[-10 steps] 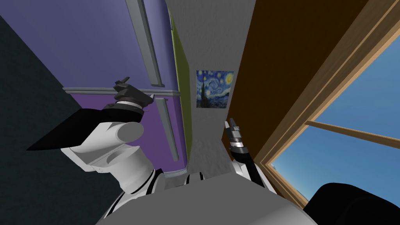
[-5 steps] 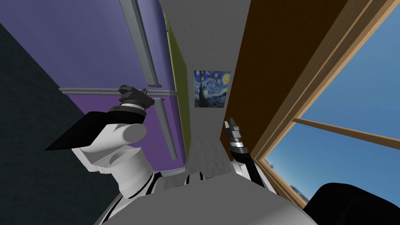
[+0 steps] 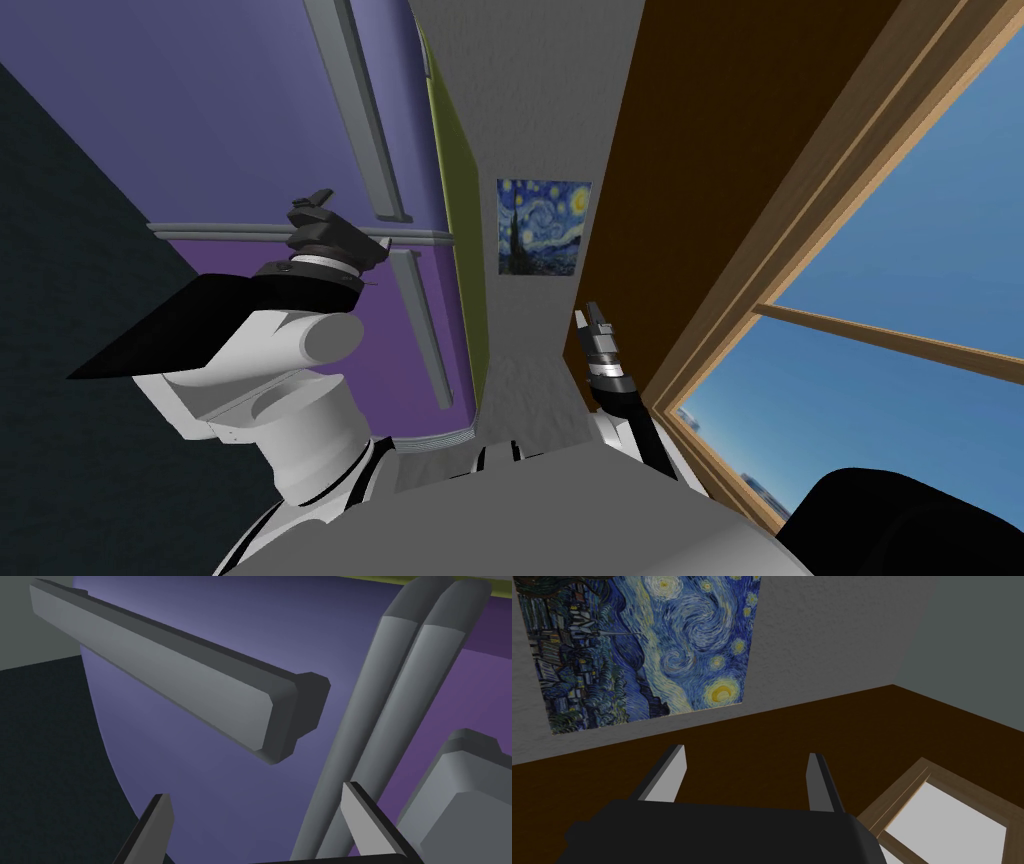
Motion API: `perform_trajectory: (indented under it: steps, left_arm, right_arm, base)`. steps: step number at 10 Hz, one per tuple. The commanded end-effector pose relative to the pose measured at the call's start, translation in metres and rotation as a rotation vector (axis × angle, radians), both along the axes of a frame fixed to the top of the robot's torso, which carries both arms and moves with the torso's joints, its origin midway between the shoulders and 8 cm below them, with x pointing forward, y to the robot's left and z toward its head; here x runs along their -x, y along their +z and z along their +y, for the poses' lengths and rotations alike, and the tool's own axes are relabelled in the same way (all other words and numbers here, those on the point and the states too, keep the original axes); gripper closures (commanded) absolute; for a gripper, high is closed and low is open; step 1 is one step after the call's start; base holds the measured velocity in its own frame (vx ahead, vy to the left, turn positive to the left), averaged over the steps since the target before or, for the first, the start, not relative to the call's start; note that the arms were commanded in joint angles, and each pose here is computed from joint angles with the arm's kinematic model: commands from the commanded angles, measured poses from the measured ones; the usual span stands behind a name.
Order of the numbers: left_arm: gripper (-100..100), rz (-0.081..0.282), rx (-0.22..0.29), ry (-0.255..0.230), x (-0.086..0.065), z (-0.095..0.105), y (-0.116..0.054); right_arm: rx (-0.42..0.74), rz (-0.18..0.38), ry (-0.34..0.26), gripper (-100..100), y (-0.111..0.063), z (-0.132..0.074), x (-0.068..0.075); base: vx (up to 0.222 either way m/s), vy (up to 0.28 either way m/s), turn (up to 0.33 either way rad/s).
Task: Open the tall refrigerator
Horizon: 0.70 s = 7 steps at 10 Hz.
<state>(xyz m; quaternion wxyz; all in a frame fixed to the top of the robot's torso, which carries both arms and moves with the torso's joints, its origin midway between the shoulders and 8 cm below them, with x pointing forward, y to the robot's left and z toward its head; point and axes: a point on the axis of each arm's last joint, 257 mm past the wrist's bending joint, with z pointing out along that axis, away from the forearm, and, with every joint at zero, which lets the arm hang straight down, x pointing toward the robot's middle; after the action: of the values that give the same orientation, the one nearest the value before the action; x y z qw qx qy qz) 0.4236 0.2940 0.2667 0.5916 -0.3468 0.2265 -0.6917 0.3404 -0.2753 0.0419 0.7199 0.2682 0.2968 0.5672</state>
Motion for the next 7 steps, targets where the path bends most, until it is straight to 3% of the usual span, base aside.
perform_trajectory:
  steps: [1,7]
  left_arm:
    - [-100,-0.003,-0.052,0.03,0.003,0.0,0.008]
    - [-100,0.057,-0.081,0.062,-0.011,-0.01,0.012]
  right_arm:
    - [0.0,0.0,0.0,0,0.0,0.0,0.0]
    - [0.0,0.0,0.0,0,0.0,0.0,0.0]
  base:
    - [0.006,-0.017,0.011]
    - [0.015,-0.049,0.032]
